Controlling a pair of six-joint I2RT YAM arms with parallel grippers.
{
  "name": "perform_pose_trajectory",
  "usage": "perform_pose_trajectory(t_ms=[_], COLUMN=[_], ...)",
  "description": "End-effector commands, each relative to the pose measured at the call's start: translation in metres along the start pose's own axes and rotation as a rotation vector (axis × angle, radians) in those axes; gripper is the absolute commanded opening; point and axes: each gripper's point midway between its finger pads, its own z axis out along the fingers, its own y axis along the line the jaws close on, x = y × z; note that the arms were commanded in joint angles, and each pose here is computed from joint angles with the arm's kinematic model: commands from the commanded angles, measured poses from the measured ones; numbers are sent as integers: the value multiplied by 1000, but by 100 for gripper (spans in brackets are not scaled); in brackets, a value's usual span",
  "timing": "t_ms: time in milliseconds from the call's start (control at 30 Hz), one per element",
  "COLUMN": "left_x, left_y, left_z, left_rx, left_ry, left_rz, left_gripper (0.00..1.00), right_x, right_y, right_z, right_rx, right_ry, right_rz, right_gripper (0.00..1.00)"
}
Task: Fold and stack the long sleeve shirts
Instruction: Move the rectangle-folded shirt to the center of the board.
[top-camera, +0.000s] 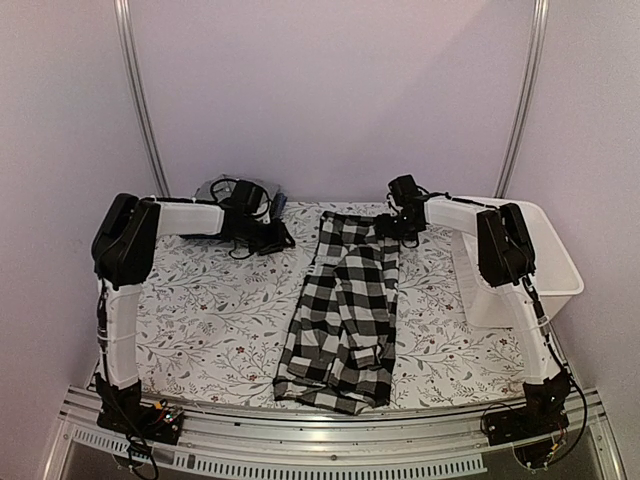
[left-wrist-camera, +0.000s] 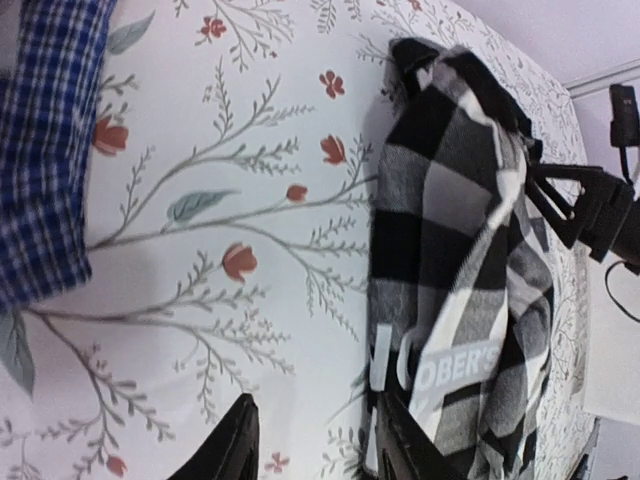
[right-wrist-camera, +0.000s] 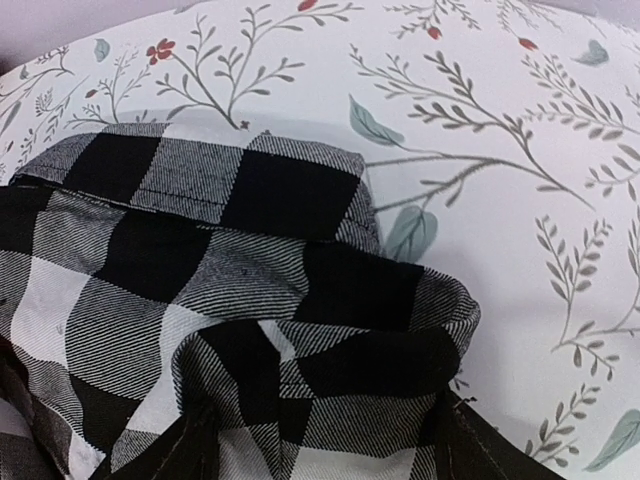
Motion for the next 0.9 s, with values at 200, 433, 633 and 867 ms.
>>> perform_pose_trajectory(t_ms=[200, 433, 633, 867], left_x=[131, 209, 263, 309], left_y=[-37, -52, -67, -65], left_z=[-54, -82, -92, -93], left_rx=[69, 117, 170, 151], left_ry=[144, 271, 385, 501], left_rz=[-8, 0, -10, -10], left_gripper=[45, 50, 48, 12], right_x=[-10, -37, -46, -25], right_y=[19, 47, 110, 182], right_z=[-14, -77, -102, -101], right_rx=[-13, 7, -170, -422], right_ry=[4, -88, -170, -170], right_rz=[-124, -172, -207, -245], right_gripper=[87, 92, 83, 52])
